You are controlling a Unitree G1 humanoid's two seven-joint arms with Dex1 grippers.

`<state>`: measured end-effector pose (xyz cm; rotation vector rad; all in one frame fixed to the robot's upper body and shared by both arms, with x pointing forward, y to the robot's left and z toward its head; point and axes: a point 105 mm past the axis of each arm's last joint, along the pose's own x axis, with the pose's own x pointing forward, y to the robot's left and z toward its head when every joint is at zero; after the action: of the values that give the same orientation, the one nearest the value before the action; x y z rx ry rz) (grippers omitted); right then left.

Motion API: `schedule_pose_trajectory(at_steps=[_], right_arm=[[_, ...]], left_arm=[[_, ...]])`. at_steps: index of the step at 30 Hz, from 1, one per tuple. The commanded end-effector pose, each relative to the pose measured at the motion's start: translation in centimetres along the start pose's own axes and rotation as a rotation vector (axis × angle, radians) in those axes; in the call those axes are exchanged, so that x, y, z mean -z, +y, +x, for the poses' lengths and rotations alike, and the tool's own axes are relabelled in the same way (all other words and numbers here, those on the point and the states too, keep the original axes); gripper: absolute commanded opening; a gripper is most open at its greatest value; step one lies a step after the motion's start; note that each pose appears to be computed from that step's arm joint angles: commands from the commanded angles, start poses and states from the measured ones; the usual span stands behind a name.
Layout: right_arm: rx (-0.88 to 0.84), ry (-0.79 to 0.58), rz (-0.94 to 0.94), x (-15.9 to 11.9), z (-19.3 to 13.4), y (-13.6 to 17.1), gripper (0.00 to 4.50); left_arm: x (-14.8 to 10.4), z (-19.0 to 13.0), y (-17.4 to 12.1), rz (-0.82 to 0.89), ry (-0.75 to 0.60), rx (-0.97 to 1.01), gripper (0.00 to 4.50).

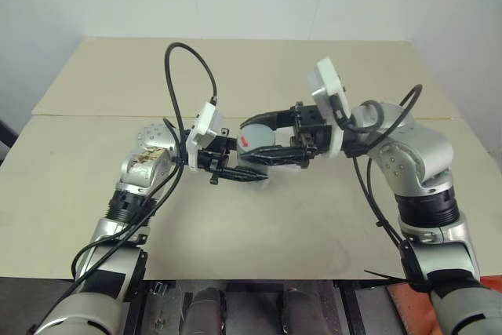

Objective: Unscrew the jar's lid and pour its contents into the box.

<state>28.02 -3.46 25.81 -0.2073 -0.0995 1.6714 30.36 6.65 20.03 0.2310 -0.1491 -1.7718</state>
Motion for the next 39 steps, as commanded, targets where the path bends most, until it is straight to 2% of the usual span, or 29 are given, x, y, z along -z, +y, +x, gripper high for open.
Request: schedule_pose_trajectory(at_steps=[1, 8, 14, 19, 20, 29, 33, 39], right_arm=[[-0.237, -0.002, -0.02, -0.3, 1.3, 2.0, 2.77], [-0.411, 0.031, -0.065, 0.3, 2.2, 2.4, 2.77], [-0.36, 0.002, -0.094, -0.1, 2.4, 1.7, 2.77], [-0.235, -0.03, -0.104, -0.6, 2.0, 0.4, 4.39], [-0.215, -0.032, -0.107, -0.6, 1.9, 0.3, 4.45], [-0.008, -0.057, -0.11, -1.0, -0.5, -1.0, 4.45], [0.13, -0.049, -0.126, -0.9, -2.2, -1.7, 4.45], [0.321, -0.088, -0.145, -1.7, -3.9, -2.3, 4.45]], left_arm=[[-2.4, 0.5, -0.9, 0.066, -0.046, 0.093, 2.07], [-2.9, 1.0, -2.0, 0.067, -0.051, 0.154, 2.07], [-2.5, 0.7, -2.4, 0.056, -0.048, 0.14, 2.07], [-2.1, 0.0, -2.3, 0.037, -0.041, 0.091, 2.07], [-2.1, -0.1, -2.3, 0.035, -0.042, 0.083, 2.07], [-1.2, -1.7, -2.0, -0.003, -0.024, -0.038, 2.07], [-0.6, -3.5, -0.9, -0.026, -0.003, -0.193, 2.07], [0.0, -4.1, 0.7, -0.016, -0.007, -0.395, 2.07]])
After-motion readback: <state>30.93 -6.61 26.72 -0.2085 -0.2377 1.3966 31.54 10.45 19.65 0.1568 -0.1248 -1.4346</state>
